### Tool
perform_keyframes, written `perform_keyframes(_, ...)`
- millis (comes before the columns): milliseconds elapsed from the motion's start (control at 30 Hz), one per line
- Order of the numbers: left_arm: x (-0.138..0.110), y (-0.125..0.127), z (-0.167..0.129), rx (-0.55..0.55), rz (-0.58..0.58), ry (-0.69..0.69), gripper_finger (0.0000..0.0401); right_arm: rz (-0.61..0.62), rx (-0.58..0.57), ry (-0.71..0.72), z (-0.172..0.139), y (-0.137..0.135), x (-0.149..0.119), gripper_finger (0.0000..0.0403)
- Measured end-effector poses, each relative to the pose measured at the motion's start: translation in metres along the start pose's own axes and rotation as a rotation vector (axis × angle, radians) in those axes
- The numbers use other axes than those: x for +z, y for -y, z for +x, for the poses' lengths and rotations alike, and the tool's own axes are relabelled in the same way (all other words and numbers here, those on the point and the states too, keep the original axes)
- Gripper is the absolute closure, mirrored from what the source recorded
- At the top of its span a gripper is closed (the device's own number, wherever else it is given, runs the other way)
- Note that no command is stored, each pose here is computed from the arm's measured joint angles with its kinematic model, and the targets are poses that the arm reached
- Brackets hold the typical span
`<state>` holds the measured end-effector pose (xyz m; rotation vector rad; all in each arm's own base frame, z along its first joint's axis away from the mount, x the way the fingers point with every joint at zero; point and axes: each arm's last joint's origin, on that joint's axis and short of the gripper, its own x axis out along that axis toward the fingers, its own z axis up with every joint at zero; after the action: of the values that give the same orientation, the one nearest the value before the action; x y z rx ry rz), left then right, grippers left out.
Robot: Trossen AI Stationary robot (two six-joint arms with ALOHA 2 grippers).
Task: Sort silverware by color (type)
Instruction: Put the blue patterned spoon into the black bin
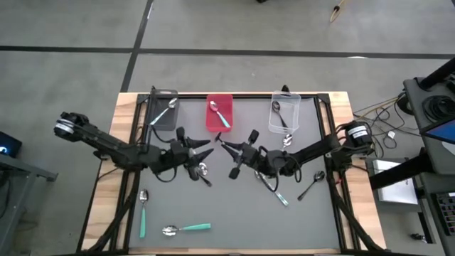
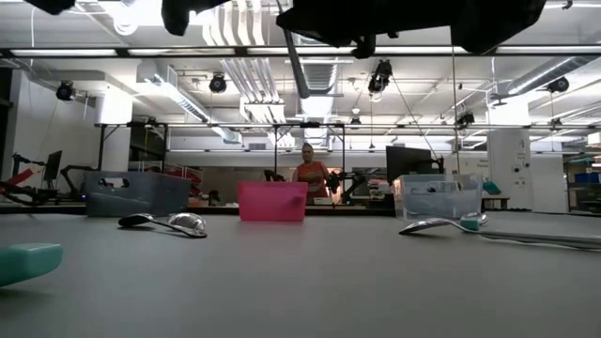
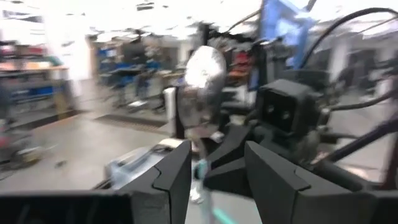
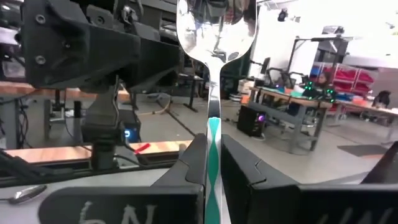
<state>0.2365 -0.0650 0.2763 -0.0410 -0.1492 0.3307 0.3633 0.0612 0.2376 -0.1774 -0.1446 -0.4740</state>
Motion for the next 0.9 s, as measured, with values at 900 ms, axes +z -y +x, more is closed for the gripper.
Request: perform_keyframes(900, 0.005, 0.000, 0.028, 0.141, -0.041, 0.058, 0.0324, -0.109, -0.036, -0.030, 0.017, -0.011, 0.007, 0.0389)
